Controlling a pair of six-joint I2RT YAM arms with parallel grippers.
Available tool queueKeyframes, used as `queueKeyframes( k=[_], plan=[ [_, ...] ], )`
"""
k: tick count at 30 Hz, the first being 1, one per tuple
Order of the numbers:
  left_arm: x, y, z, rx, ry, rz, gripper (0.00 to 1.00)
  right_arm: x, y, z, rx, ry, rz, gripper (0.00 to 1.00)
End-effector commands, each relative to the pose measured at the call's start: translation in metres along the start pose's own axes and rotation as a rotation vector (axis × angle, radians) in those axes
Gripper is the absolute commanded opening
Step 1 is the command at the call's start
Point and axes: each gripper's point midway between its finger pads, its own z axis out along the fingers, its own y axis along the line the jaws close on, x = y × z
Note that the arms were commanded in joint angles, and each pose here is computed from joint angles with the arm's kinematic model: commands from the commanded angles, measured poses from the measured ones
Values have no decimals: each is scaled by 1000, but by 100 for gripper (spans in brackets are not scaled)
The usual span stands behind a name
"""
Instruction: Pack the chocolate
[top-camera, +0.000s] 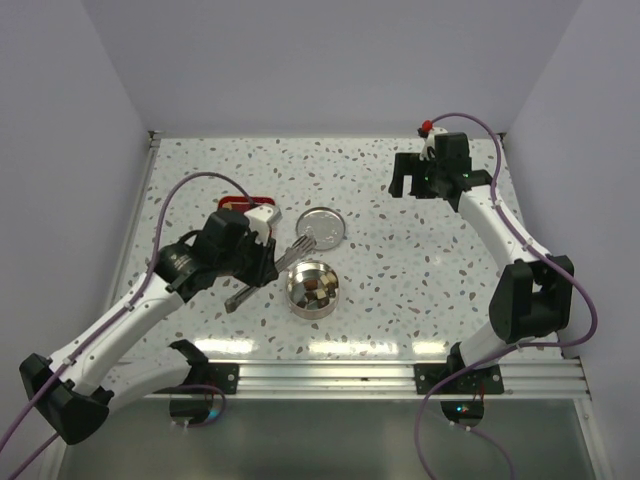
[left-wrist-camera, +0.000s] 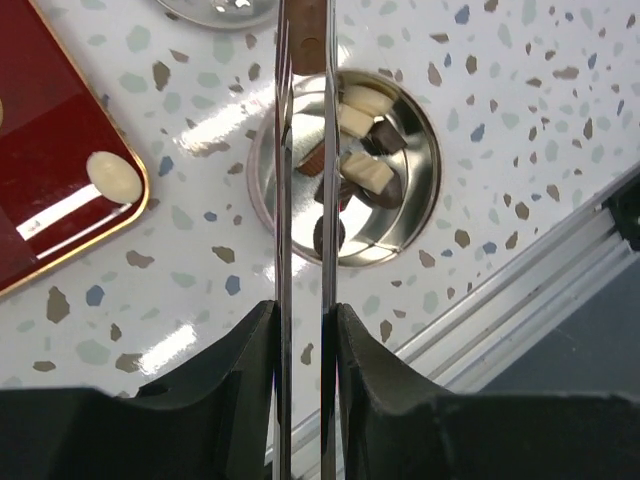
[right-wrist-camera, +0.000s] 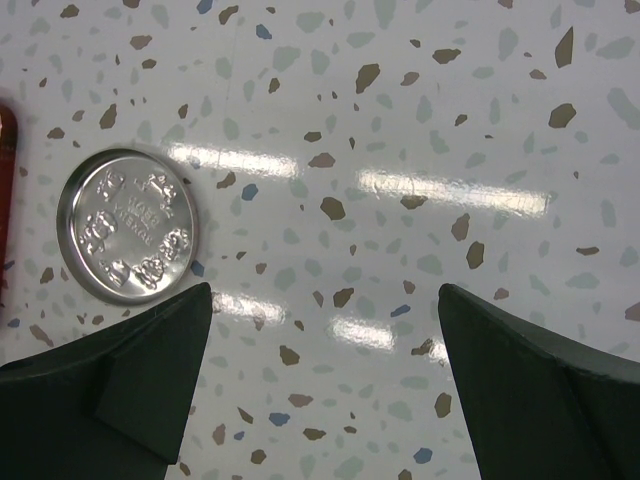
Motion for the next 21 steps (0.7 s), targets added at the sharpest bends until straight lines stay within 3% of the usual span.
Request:
queueKeyframes(
  k=[1, 6, 21],
  plan=[
    [33, -18, -3, 66, 105, -22, 32, -10, 3, -7, -12, -21, 1, 99],
    [51, -30, -3, 93, 154, -7, 34, -8, 4, -7, -13, -21, 9, 99],
    [52, -34, 3, 69, 175, 20, 41, -4, 2, -3, -8, -6, 6, 99]
  ],
)
